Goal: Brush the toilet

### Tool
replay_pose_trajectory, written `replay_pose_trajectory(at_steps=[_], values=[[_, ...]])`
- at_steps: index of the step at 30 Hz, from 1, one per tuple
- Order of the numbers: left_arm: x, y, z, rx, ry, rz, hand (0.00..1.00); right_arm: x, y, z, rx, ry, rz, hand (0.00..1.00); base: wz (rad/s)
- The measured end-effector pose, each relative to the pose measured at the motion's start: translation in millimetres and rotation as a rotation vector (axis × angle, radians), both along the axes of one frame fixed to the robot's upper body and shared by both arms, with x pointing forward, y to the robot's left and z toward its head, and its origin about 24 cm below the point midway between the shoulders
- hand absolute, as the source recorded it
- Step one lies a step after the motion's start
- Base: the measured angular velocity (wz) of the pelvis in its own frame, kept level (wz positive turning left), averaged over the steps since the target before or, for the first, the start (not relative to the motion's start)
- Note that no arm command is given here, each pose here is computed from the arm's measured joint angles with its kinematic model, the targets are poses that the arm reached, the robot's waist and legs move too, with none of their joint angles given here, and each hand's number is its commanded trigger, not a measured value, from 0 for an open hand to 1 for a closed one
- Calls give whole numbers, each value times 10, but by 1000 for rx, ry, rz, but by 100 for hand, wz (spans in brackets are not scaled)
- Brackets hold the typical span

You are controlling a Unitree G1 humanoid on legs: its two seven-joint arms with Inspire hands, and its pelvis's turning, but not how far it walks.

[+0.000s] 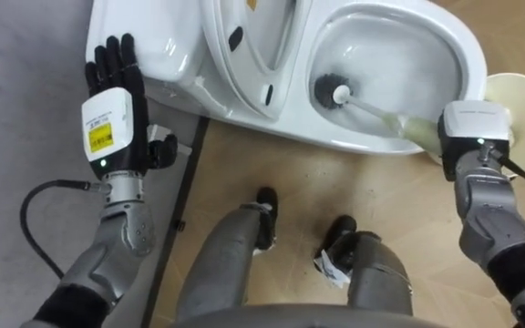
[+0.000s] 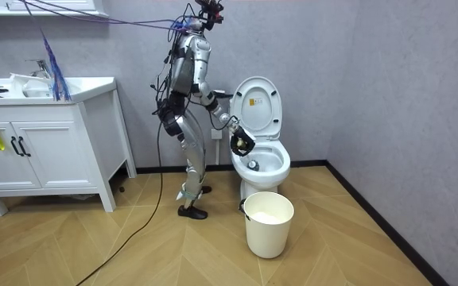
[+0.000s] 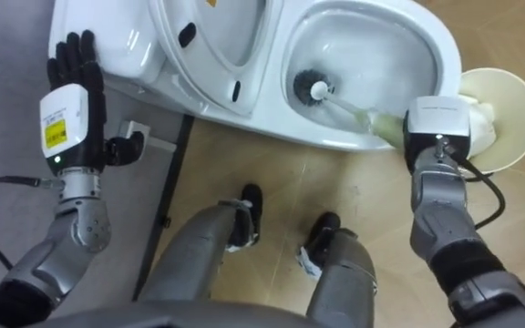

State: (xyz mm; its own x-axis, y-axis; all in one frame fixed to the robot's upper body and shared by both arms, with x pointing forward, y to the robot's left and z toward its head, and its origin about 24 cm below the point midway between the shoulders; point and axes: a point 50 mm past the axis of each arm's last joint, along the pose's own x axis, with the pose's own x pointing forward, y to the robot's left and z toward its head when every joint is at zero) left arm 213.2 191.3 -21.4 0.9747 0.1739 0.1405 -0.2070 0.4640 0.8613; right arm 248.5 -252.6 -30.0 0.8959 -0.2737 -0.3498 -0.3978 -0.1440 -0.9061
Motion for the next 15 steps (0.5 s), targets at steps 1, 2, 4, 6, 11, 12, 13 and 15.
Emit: replay_pose_trajectory(at_steps=[1, 2, 4, 6, 11, 12, 13, 15], values=[[0, 8, 3, -2, -4, 3, 0, 12, 26, 17, 9, 3, 6, 100, 0], [-2, 20, 11, -10, -14, 6, 0, 28, 82, 52, 25, 6, 20, 100, 0], [-10, 36, 22, -28, -30, 9, 0, 19, 170, 98, 42, 11, 40, 100, 2], [-8, 39, 26, -56, -42, 11, 0, -17, 241, 100, 61, 32, 36, 100, 4], [-18, 87, -66, -50, -8, 31, 0, -95, 248, 51, 43, 81, 36, 100, -4], [-36, 110, -106, -42, 11, 37, 0, -103, 211, 10, 39, 96, 23, 100, -4], [-43, 119, -121, -39, 20, 38, 0, -102, 199, -21, 44, 105, 14, 100, -5], [-57, 137, -163, -34, 58, 34, 0, -111, 114, -117, 92, 133, -25, 100, 2]])
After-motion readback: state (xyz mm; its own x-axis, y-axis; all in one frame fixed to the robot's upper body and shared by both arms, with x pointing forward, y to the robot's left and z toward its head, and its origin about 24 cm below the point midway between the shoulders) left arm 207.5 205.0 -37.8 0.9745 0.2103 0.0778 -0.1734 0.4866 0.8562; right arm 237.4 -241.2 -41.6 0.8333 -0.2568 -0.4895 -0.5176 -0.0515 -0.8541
